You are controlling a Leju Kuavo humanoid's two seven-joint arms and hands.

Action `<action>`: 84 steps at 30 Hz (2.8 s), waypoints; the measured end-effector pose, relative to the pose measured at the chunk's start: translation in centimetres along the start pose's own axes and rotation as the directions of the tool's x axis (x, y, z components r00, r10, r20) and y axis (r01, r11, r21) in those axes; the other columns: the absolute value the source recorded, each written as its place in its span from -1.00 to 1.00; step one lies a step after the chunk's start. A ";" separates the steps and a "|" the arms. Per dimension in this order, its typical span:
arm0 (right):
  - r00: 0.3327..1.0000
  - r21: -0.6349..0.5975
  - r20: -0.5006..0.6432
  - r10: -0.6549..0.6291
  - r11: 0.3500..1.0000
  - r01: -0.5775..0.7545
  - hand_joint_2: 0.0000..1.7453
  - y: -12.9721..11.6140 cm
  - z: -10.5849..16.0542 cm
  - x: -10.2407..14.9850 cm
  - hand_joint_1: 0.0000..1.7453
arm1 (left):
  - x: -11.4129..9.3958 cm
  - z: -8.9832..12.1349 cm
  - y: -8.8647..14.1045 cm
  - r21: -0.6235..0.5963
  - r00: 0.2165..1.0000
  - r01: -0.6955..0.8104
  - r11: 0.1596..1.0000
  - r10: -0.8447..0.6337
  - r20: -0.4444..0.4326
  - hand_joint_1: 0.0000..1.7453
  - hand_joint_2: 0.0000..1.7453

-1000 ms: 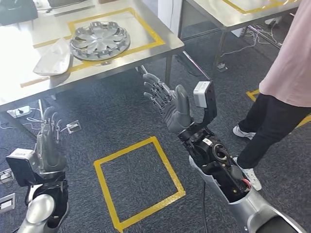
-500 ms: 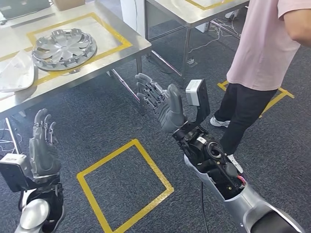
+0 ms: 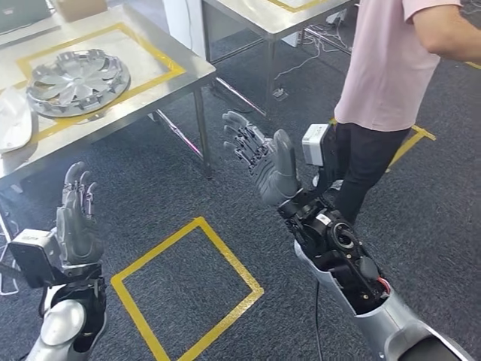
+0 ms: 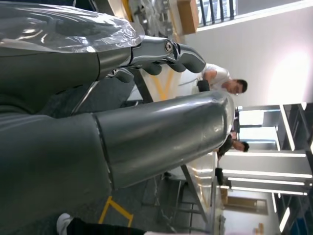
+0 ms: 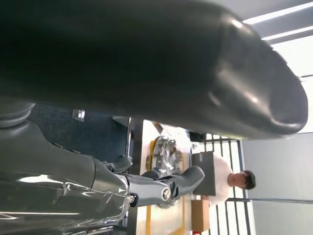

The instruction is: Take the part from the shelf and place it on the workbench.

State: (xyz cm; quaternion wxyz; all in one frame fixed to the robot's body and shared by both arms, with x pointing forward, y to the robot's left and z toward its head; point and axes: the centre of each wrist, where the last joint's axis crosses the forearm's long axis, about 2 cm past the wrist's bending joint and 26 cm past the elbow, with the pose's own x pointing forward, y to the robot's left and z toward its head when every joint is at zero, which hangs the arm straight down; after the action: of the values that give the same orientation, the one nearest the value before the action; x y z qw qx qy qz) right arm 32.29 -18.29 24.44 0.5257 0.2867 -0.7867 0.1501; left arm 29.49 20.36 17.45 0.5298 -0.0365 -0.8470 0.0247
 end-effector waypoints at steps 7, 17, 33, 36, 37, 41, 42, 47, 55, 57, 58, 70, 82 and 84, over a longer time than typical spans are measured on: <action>1.000 0.002 0.002 0.000 1.000 0.000 -1.00 0.1 0.0 0.1 -1.00 | 0.0 0.1 0.0 -0.001 1.000 0.000 1.000 0.000 -0.001 -1.00 -1.00; 1.000 0.003 0.000 -0.004 1.000 0.004 -1.00 0.2 0.2 0.0 -1.00 | 0.0 0.1 0.0 -0.009 1.000 -0.004 1.000 0.004 -0.002 -1.00 -1.00; 1.000 0.001 0.002 -0.008 1.000 0.008 -1.00 0.4 0.4 0.0 -1.00 | 0.0 0.1 -0.2 -0.010 1.000 -0.010 1.000 0.010 0.000 -1.00 -1.00; 1.000 0.001 0.006 -0.007 1.000 0.007 -1.00 0.4 0.4 0.1 -1.00 | 0.0 0.1 -0.2 -0.010 1.000 -0.010 1.000 0.010 0.003 -1.00 -1.00; 1.000 0.001 0.005 -0.007 1.000 0.007 -1.00 0.4 0.4 0.1 -1.00 | 0.0 0.1 -0.2 -0.010 1.000 -0.010 1.000 0.010 0.001 -1.00 -1.00; 1.000 0.000 0.002 -0.009 1.000 0.009 -1.00 0.5 0.5 0.0 -1.00 | 0.0 0.2 -0.2 -0.014 1.000 -0.012 1.000 0.012 0.001 -1.00 -1.00; 1.000 -0.001 0.003 -0.009 1.000 0.009 -1.00 0.5 0.5 0.0 -1.00 | 0.0 0.1 -0.2 -0.016 1.000 -0.012 1.000 0.013 0.002 -1.00 -1.00; 1.000 -0.004 0.005 -0.010 1.000 0.011 -1.00 0.5 0.5 0.0 -1.00 | 0.0 0.0 -0.2 -0.018 1.000 -0.014 1.000 0.014 0.012 -1.00 -1.00; 1.000 -0.004 0.007 -0.023 1.000 0.023 -1.00 0.6 0.5 -0.1 -1.00 | 0.0 0.0 -0.3 -0.018 1.000 -0.018 1.000 0.018 0.016 -1.00 -1.00; 1.000 -0.005 0.008 -0.022 1.000 0.022 -1.00 0.6 0.5 -0.1 -1.00 | 0.1 0.0 -0.4 -0.018 1.000 -0.019 1.000 0.019 0.017 -1.00 -1.00; 1.000 -0.004 0.010 -0.022 1.000 0.022 -1.00 0.6 0.5 0.0 -1.00 | 0.1 0.0 -0.4 -0.018 1.000 -0.019 1.000 0.020 0.018 -1.00 -1.00; 1.000 0.005 0.016 -0.018 1.000 0.018 -1.00 0.6 0.2 0.1 -1.00 | 0.1 0.0 -0.4 -0.025 1.000 -0.020 0.999 0.020 0.018 -1.00 -1.00; 1.000 0.010 0.022 -0.012 1.000 0.012 -1.00 0.6 -0.1 0.4 -1.00 | 0.2 -0.3 -0.4 -0.029 1.000 -0.017 0.999 0.017 0.018 -1.00 -1.00; 1.000 0.009 0.019 -0.014 1.000 0.014 -1.00 0.6 0.0 0.3 -1.00 | 0.2 -0.2 -0.4 -0.028 1.000 -0.017 0.999 0.017 0.015 -1.00 -1.00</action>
State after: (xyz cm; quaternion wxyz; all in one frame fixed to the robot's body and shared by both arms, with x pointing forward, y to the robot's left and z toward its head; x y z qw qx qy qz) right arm 31.85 -17.92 24.78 0.5179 0.2958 -0.7891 0.1471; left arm 29.61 20.00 17.75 0.5227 -0.0509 -0.8508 0.0175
